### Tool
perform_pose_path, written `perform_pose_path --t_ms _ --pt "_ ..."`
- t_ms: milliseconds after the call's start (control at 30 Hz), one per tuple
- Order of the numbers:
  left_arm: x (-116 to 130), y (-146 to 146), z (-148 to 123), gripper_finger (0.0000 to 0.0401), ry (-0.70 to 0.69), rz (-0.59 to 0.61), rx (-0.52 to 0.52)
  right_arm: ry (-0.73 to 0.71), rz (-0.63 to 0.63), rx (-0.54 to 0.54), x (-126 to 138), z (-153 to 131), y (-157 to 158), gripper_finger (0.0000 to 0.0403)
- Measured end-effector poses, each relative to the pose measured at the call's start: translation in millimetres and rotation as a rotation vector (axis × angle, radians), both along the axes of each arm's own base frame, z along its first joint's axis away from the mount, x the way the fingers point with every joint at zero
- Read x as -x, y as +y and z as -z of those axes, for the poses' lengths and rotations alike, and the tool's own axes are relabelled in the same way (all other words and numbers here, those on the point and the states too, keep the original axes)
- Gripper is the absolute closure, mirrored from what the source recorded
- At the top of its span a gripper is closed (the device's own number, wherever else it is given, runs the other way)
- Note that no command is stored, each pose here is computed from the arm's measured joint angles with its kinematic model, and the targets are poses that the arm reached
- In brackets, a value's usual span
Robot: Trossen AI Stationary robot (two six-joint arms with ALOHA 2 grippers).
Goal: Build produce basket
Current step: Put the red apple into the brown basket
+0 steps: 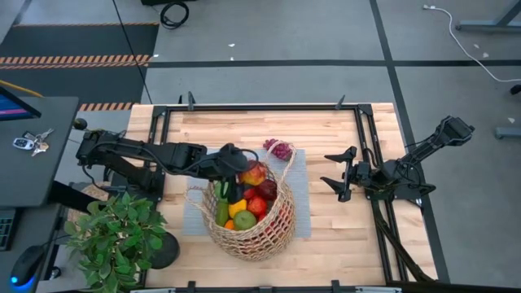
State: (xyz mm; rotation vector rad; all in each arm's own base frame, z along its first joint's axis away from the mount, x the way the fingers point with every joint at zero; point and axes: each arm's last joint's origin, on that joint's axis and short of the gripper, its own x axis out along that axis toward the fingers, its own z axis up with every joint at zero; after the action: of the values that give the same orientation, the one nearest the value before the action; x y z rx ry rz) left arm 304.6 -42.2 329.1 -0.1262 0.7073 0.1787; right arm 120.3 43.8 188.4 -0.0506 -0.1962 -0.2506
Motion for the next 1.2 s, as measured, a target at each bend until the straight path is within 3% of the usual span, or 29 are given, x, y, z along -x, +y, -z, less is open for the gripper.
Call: perform_pose_path --t_ms 167,367,467,733,900,1067,1200 --pt "0.0 0.0 -0.1 0.0078 0.020 0.115 -0.131 0.000 0.000 0.000 0.0 0.0 0.0 0.0041" --pt "-3.2 -0.5 5.3 0.0078 0.113 0.497 -0.557 0.000 0.000 0.000 0.0 0.0 0.0 0.0041" --pt "-10.9 -3.2 14.4 0.0078 0.159 0.656 -0.718 -0.001 0.000 0.000 0.0 -0.1 0.0 0.0041" --pt "-25.7 -30.3 34.2 0.0078 0.197 0.862 -0.935 0.001 0.000 0.000 -0.1 0.1 0.1 0.0041" --pt "-28.9 -38.0 53.2 0.0078 0.283 0.908 -0.901 0.000 0.000 0.000 -0.1 0.0 0.0 0.0041" --pt "-36.9 -40.3 69.6 0.0078 0.304 0.762 -0.716 -0.003 0.000 -0.002 -0.1 -0.3 0.1 0.0041" --pt "-41.3 -39.0 77.0 0.0070 0.312 0.664 -0.627 -0.004 0.000 -0.002 -0.1 -0.3 0.0 0.0041"
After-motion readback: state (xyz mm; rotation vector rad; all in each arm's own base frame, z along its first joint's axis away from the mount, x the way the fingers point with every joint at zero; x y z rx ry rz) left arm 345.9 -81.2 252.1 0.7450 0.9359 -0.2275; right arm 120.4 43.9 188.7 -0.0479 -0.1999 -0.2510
